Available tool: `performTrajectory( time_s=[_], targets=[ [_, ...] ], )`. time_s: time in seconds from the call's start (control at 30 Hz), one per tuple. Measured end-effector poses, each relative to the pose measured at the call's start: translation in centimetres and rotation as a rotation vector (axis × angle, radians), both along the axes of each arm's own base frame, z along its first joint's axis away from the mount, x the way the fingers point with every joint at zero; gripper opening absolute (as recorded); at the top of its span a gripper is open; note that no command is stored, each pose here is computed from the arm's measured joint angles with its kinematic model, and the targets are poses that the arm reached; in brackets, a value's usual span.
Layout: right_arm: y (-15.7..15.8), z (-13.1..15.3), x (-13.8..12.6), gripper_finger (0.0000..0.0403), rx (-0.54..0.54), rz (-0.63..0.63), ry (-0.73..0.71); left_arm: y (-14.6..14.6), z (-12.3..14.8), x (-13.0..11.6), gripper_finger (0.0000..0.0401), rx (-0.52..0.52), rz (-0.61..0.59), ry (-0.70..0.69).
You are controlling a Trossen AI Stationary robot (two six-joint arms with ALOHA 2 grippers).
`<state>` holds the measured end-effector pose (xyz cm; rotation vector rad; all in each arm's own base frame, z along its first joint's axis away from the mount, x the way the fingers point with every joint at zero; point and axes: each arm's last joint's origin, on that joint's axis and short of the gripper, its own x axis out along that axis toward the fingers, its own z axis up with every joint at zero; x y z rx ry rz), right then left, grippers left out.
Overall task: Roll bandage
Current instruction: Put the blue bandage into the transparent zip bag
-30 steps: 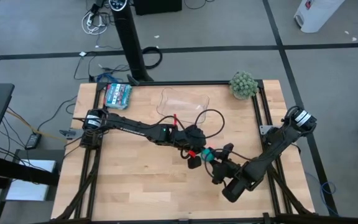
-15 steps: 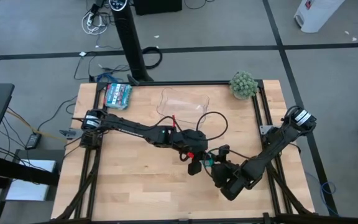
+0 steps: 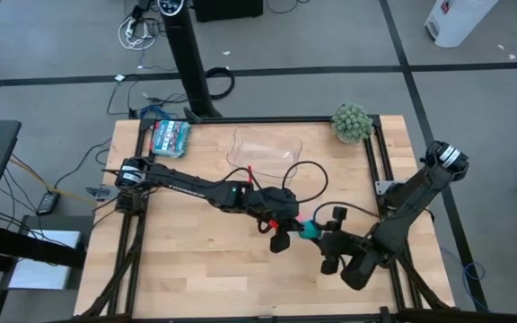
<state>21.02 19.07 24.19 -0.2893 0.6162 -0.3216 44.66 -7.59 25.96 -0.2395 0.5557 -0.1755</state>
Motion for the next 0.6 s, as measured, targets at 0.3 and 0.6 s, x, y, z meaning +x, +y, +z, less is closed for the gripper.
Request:
performTrajectory(
  time_s=[0.3, 0.6],
  targets=[
    [-1.9, 0.1, 1.5, 0.0118, 0.228, -0.239, -0.131, 0.2, -0.9, -0.2, 0.0005, 0.062, 0.068, 0.053],
    [-2.9, -0.7, 2.5, 0.0115, 0.395, -0.270, -0.044, 0.0, -1.2, -0.1, 0.0005, 0.068, 0.050, 0.050]
  ],
)
